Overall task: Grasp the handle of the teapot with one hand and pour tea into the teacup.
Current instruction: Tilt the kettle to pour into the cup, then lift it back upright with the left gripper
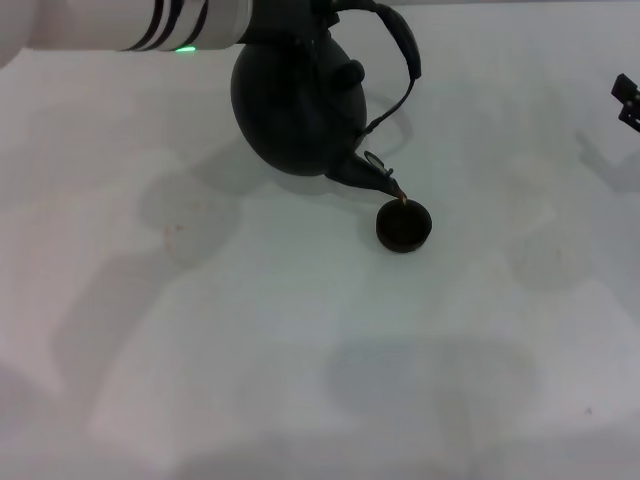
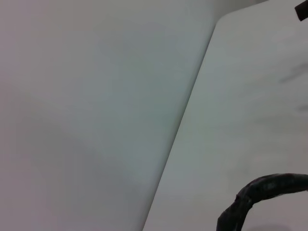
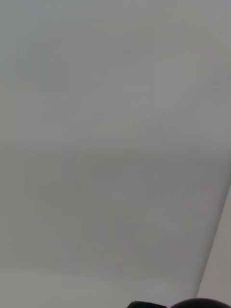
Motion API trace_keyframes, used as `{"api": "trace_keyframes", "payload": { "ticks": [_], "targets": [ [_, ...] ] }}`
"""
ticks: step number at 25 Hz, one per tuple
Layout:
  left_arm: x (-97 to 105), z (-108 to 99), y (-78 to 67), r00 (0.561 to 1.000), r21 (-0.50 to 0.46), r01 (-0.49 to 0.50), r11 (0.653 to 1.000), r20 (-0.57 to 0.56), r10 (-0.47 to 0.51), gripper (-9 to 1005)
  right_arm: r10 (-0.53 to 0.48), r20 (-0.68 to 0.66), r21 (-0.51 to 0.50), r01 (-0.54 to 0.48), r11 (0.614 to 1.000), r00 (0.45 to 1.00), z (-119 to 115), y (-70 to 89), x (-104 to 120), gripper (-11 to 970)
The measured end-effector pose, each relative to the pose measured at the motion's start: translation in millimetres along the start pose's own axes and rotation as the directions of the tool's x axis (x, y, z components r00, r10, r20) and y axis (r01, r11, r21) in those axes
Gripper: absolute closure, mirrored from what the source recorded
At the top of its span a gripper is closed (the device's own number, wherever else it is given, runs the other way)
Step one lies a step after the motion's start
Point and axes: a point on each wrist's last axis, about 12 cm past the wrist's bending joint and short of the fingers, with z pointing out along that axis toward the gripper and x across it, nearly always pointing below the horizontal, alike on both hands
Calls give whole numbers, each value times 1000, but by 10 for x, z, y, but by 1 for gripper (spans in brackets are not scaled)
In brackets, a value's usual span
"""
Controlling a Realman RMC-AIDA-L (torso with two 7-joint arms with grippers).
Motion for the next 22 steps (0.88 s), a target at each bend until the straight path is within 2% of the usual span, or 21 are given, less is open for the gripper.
{"api": "trace_keyframes", "payload": {
  "ticks": [22],
  "targets": [
    [-1,33,-52,1000,24,-16,1000,-24,16,878,-8,-12,13,8,1000,1000,15,-22,6,99]
  ]
}}
